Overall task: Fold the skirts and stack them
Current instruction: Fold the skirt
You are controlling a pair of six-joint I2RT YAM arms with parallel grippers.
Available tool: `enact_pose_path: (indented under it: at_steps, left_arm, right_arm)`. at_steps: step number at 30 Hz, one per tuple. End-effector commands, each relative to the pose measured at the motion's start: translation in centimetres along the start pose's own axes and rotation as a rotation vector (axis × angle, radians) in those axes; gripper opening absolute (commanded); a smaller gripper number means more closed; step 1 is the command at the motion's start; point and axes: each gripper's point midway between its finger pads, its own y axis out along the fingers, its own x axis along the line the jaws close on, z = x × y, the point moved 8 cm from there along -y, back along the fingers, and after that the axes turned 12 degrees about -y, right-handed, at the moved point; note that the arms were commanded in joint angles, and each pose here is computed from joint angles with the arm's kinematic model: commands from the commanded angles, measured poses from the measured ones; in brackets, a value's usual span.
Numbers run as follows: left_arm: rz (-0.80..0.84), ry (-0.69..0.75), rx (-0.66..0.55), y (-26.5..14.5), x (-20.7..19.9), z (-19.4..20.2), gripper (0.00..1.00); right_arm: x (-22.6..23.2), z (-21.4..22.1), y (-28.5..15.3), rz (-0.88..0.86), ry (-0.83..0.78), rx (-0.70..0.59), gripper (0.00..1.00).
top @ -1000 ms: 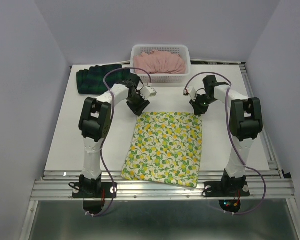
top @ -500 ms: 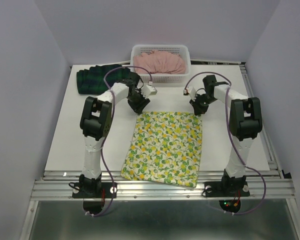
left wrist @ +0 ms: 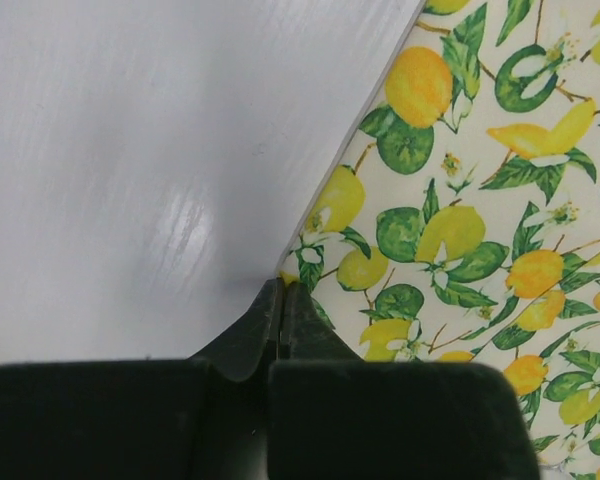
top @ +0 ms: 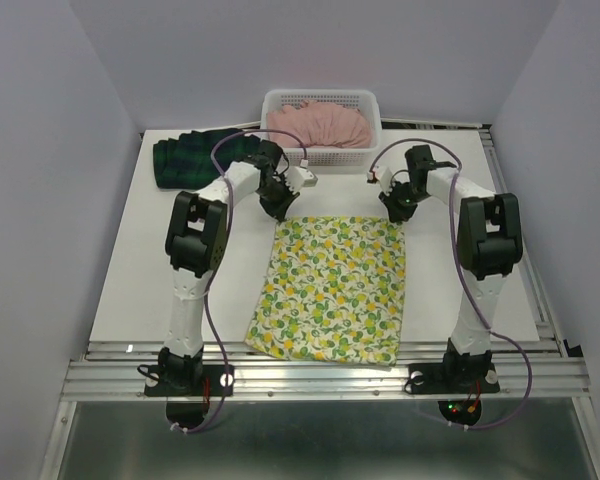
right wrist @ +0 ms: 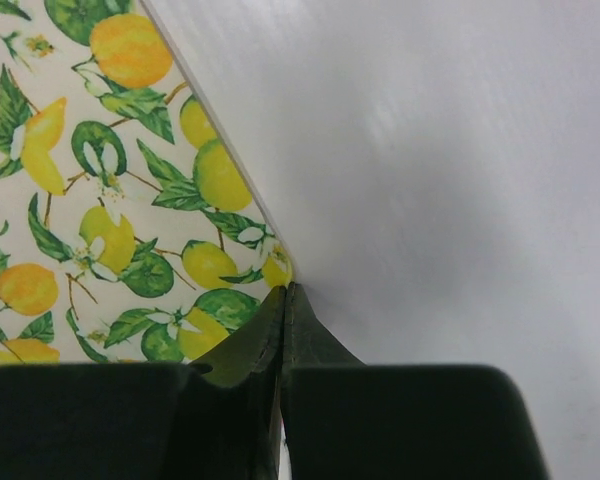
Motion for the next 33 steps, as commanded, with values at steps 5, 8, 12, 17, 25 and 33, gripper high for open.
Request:
enact_pose_path:
  at_steps: [5, 8, 12, 17, 25, 33]
  left_arm:
    - [-0.062, -0.036, -0.180, -4.4, 1.7, -4.7, 0.00]
    - [-0.109, -0.016, -0.260, -7.2, 2.2, -6.5, 0.00]
    - [-0.156, 0.048, -0.311, -9.4, 2.2, -7.4, 0.00]
    - [-0.169, 0.100, -0.324, -11.1, 1.1, -6.3, 0.00]
    - [-0.144, 0.237, -0.348, -11.8, -1.6, -2.0, 0.00]
    - [-0.091, 0.362, -0.311, -11.0, -4.7, 3.9, 0.00]
  right_arm:
    - [-7.0, -3.8, -3.2, 0.324, -0.002, -0.078, 0.01]
    - [-8.7, -6.0, -5.4, 0.391, -0.016, -0.134, 0.01]
    - [-9.1, -7.9, -8.2, 0.442, -0.046, -0.190, 0.01]
    - [-8.0, -9.1, -10.8, 0.434, -0.087, -0.230, 0.01]
    - [-2.4, -7.1, -11.0, 0.286, -0.122, -0.227, 0.01]
    - [4.1, -4.6, -10.9, 0.148, -0.107, -0.223, 0.01]
